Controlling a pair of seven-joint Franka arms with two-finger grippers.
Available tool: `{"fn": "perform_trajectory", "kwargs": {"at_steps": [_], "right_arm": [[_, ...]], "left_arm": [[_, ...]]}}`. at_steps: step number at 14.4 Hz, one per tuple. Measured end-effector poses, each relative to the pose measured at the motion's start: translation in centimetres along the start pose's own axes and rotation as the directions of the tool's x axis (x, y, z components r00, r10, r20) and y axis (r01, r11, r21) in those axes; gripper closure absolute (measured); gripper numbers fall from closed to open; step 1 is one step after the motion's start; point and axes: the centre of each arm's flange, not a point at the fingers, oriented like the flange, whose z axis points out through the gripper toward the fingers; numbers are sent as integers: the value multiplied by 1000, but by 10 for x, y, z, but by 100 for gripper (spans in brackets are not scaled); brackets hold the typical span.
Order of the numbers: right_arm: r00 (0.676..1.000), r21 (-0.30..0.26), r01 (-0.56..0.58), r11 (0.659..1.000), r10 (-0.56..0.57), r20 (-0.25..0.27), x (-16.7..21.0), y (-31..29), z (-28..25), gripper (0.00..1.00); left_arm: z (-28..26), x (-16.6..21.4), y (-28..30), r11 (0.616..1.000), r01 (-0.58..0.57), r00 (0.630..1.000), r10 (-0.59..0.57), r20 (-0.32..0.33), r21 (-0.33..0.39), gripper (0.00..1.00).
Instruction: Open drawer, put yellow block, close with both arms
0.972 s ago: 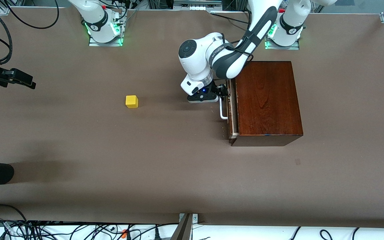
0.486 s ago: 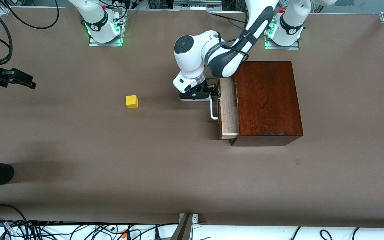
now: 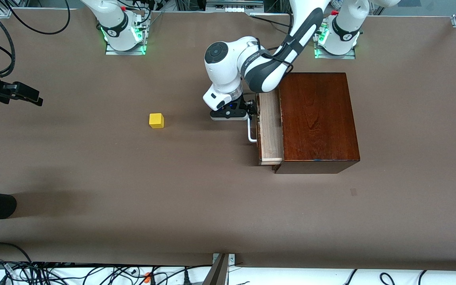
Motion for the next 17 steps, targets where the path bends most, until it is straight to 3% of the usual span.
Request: {"fn": "perform_trajectory", "kwargs": {"at_steps": [4,9,13,17], "right_arm": [[1000,0,0,1000,0,0,0,0,0,0],[1000,0,0,1000,0,1,0,0,0,0],[999,-1,-35,999,35,7,-4,-30,-1,0],[999,-12,-48,999,48,11,-30,-143,-2,0]], "left_arm": [[-27,12,-4,1000,5,1000,-5,1,23,0],[-108,43,-47,1000,6,996,-9,93,31,0],[-154,103,-172,999,-29,985,31,168,-15,0],[-186,131,-310,992,-84,970,102,221,-91,0]]}}
